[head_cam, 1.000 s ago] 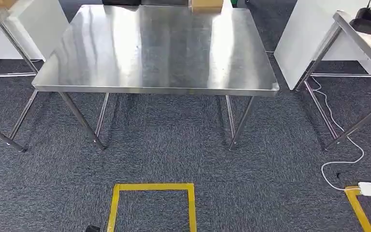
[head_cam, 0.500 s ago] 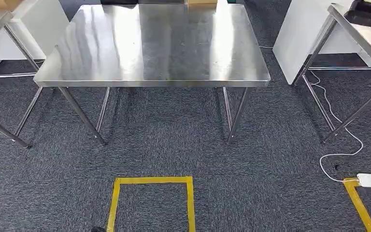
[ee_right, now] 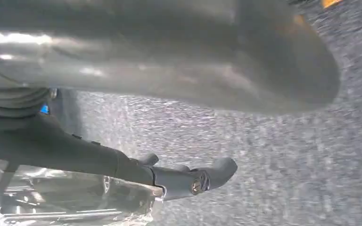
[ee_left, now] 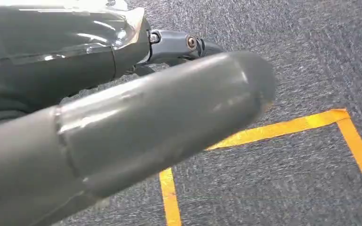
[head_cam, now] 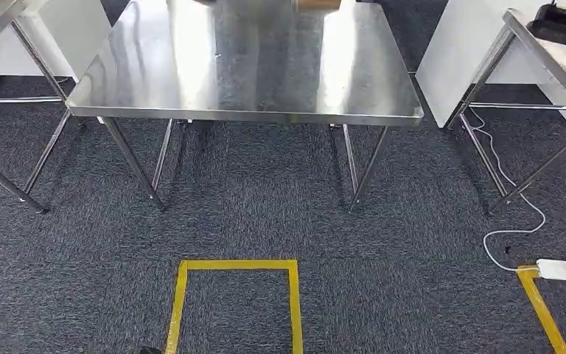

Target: Take the parts from the cabinet and place them on the table.

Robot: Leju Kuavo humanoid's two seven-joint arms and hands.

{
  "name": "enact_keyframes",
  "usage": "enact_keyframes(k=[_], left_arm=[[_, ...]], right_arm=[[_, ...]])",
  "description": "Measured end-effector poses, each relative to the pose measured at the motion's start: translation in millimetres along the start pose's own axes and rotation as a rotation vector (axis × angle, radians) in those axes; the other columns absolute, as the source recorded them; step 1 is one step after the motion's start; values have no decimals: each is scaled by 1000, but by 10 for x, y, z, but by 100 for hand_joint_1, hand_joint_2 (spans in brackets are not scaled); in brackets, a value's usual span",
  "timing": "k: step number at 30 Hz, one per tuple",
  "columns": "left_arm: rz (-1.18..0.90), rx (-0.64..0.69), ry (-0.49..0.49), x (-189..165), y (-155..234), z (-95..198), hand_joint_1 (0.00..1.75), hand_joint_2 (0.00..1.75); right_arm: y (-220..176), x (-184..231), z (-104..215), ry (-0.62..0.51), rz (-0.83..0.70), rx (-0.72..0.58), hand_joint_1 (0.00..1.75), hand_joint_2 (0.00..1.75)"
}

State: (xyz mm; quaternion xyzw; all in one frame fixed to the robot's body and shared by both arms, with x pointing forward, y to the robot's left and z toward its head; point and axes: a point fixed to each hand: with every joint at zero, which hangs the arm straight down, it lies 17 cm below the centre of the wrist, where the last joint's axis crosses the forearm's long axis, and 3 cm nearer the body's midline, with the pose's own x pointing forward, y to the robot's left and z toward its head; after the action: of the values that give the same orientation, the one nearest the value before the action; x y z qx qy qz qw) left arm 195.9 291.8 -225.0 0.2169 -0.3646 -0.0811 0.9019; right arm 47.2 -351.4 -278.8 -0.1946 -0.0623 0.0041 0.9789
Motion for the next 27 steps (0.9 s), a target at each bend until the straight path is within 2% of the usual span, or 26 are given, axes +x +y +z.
enact_keyframes(k=[7,18,27], left_arm=[[1,12,5,-26,62,-20,0,0],[29,33,18,-113,131,-1,0,0],[31,18,7,-1,89,-47,0,0]], right_arm=[[-142,-68,-39,13,13,-28,0,0],[52,10,16,-20,14,11,0,0],[17,56,6,-34,2,2,0,0]])
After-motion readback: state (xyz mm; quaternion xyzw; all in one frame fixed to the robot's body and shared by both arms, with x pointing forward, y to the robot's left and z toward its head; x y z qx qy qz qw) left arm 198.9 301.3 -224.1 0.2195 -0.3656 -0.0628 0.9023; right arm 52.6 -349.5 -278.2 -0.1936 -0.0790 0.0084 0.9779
